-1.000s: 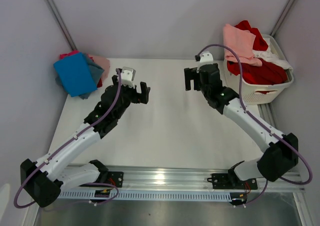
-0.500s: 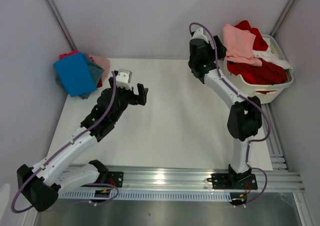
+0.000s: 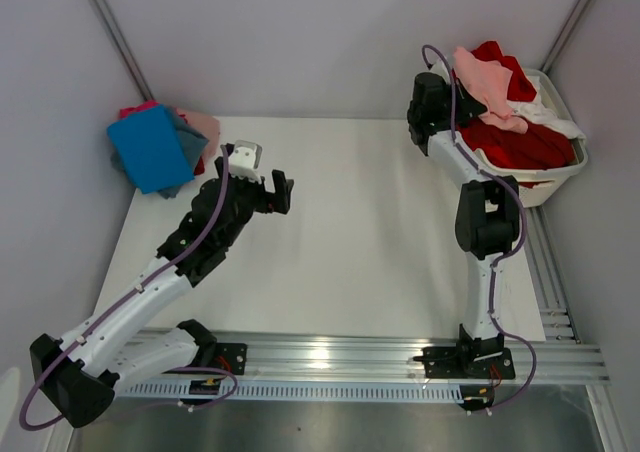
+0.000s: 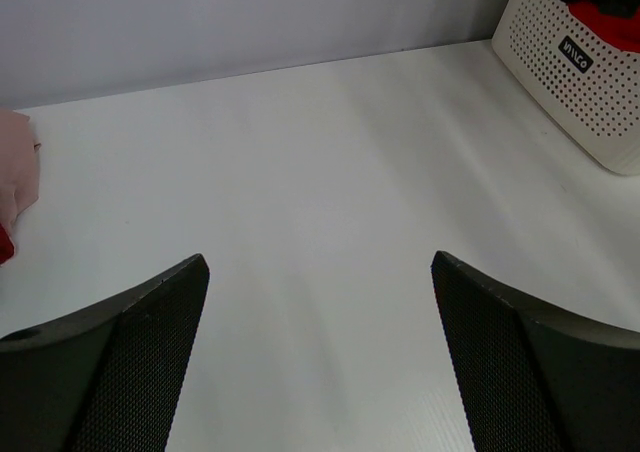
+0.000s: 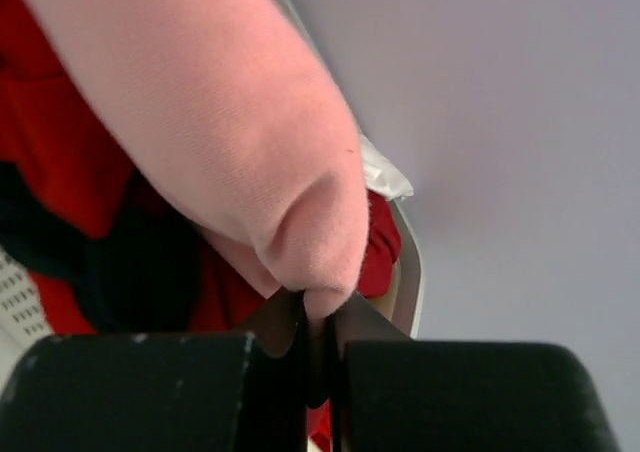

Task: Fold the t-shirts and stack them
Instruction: Grab crumpled tshirt from bin with the right arm, then move the tshirt to the center of the board

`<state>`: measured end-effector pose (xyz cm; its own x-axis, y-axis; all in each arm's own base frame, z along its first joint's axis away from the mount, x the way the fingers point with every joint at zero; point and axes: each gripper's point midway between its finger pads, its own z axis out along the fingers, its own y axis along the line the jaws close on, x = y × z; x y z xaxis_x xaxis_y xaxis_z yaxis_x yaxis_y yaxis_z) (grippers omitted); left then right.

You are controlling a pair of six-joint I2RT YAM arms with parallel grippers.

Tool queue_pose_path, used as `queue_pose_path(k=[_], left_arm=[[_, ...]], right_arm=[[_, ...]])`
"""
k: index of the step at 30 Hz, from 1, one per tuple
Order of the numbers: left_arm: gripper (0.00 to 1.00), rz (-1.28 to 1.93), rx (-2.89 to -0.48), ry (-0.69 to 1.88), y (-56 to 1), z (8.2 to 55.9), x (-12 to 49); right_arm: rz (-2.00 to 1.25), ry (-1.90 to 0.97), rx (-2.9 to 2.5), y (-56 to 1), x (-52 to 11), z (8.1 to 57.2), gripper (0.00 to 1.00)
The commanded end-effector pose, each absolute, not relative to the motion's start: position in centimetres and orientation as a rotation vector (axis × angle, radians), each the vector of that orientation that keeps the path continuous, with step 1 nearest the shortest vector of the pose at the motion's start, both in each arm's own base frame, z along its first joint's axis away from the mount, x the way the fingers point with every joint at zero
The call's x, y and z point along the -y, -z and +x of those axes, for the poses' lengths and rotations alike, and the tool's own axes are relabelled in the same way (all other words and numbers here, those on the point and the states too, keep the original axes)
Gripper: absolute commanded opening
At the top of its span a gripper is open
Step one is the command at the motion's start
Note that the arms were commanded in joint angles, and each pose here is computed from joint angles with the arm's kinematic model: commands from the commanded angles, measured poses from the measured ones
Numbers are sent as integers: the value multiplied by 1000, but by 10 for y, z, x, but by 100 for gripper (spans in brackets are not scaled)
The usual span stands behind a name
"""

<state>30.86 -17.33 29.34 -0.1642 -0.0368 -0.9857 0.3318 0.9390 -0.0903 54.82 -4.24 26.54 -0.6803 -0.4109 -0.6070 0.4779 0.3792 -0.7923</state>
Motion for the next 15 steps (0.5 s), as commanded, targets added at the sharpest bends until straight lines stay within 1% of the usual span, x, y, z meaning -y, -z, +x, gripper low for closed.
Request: queue_pose_path(k=[1, 5, 7, 8, 9, 10, 11, 14, 15], left_arm=[[96, 216, -1708, 344, -293, 307, 175], [96, 216, -1701, 352, -296, 309, 178], [96, 215, -1707, 350, -294, 310, 178], [96, 216, -1704, 350, -295, 311, 179], [96, 218, -1706, 347, -295, 311, 179], [96, 217, -1707, 346, -294, 312, 179], [96, 216, -1707, 347, -295, 312, 179], [96, 211, -1711, 337, -292, 313, 178], [96, 207, -1709, 333, -291, 313, 177]], right_arm=[[230, 1366, -1752, -309, 49, 541, 0], [193, 1244, -1725, -329, 27, 537, 0], [69, 1134, -1732, -335, -6, 540, 0], [64, 1069, -1709, -353, -16, 534, 0], [10, 1010, -1700, -360, -40, 531, 0], [-56, 940, -1693, -367, -57, 530, 0], [-62, 870, -1657, -390, -67, 519, 0], [-170, 571, -1575, -424, -135, 498, 0], [-190, 407, -1546, -443, -162, 475, 0]])
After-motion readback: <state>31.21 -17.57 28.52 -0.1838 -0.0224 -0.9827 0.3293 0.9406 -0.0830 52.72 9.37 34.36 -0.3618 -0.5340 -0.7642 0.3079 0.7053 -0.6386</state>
